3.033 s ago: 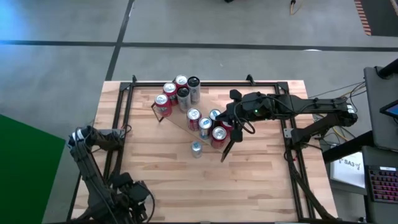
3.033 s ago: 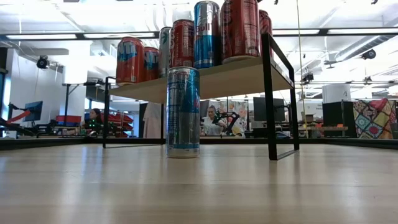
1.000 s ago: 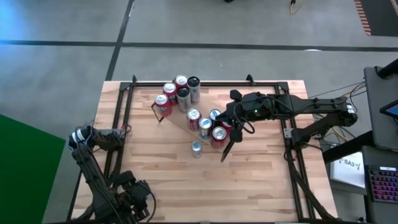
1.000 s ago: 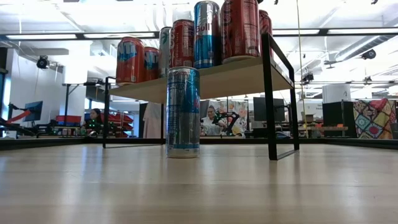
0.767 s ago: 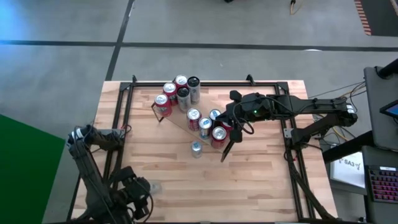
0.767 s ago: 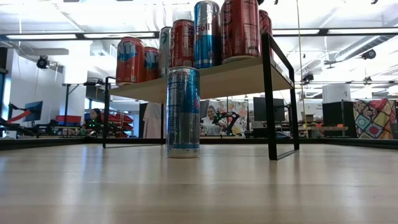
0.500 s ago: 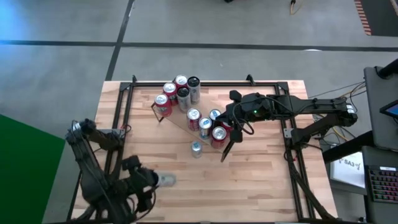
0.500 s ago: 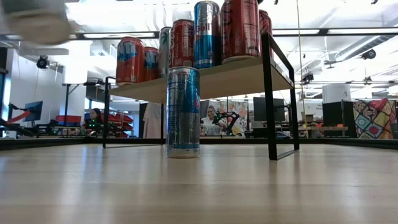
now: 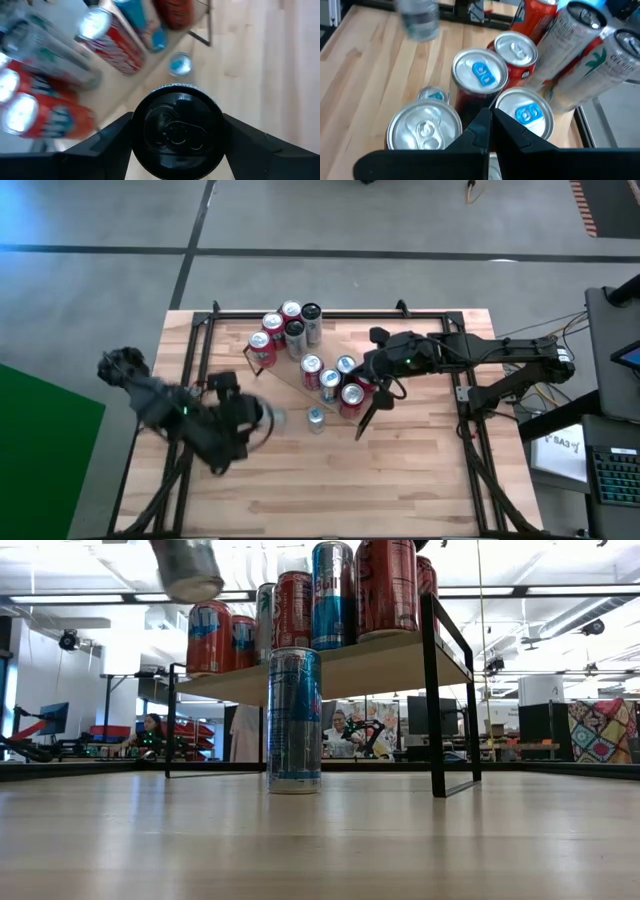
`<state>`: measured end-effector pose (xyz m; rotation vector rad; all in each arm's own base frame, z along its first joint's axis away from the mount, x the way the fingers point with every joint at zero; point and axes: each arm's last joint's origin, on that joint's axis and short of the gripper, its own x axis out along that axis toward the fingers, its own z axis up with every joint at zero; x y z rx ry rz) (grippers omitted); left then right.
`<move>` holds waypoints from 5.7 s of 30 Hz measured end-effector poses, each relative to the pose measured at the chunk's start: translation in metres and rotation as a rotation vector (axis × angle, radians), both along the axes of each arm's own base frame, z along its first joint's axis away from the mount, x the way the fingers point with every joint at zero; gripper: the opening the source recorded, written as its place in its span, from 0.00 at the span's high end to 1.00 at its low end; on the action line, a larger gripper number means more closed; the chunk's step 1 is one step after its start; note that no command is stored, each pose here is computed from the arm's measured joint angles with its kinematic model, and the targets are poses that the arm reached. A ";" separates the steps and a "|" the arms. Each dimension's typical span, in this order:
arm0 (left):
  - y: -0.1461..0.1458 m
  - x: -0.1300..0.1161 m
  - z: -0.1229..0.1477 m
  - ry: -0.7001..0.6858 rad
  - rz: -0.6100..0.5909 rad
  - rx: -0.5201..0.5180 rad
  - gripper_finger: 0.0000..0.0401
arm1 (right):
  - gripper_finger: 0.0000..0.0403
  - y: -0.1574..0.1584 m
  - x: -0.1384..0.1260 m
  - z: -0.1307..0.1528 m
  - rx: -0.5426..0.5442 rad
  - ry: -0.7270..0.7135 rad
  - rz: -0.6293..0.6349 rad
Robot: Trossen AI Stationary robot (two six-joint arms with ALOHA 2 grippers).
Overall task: Place canned beverage on shelf
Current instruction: Put the white/pink soda can on the shelf, align with the other white/pink soda cans
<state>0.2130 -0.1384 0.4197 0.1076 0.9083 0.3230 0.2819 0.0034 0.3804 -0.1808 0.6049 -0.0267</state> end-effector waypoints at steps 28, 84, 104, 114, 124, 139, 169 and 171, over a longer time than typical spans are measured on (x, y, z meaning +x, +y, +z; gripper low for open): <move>0.171 0.038 0.010 0.250 -0.392 0.103 0.39 | 0.98 0.000 -0.005 0.000 0.024 0.049 -0.018; 0.191 0.062 -0.003 0.278 -0.399 0.132 0.31 | 0.98 0.000 -0.005 0.000 0.029 0.048 -0.022; 0.191 0.063 -0.003 0.250 -0.340 0.101 0.30 | 0.98 0.000 -0.005 0.000 0.029 0.048 -0.023; 0.191 0.063 -0.003 0.253 -0.335 0.107 0.20 | 0.98 0.000 -0.005 0.000 0.029 0.048 -0.023; 0.189 0.046 0.012 0.251 -0.339 0.146 0.15 | 0.98 0.000 -0.005 0.000 0.030 0.047 -0.024; 0.134 0.017 0.071 -0.274 -0.261 -0.044 0.16 | 0.98 0.000 -0.001 0.004 0.015 -0.008 -0.011; 0.051 -0.025 -0.083 -0.622 -0.134 0.089 0.16 | 0.98 0.000 0.019 0.029 0.003 -0.341 -0.003; 0.054 -0.030 -0.088 -0.646 -0.132 0.103 0.16 | 0.98 -0.001 0.024 0.030 -0.002 -0.369 -0.004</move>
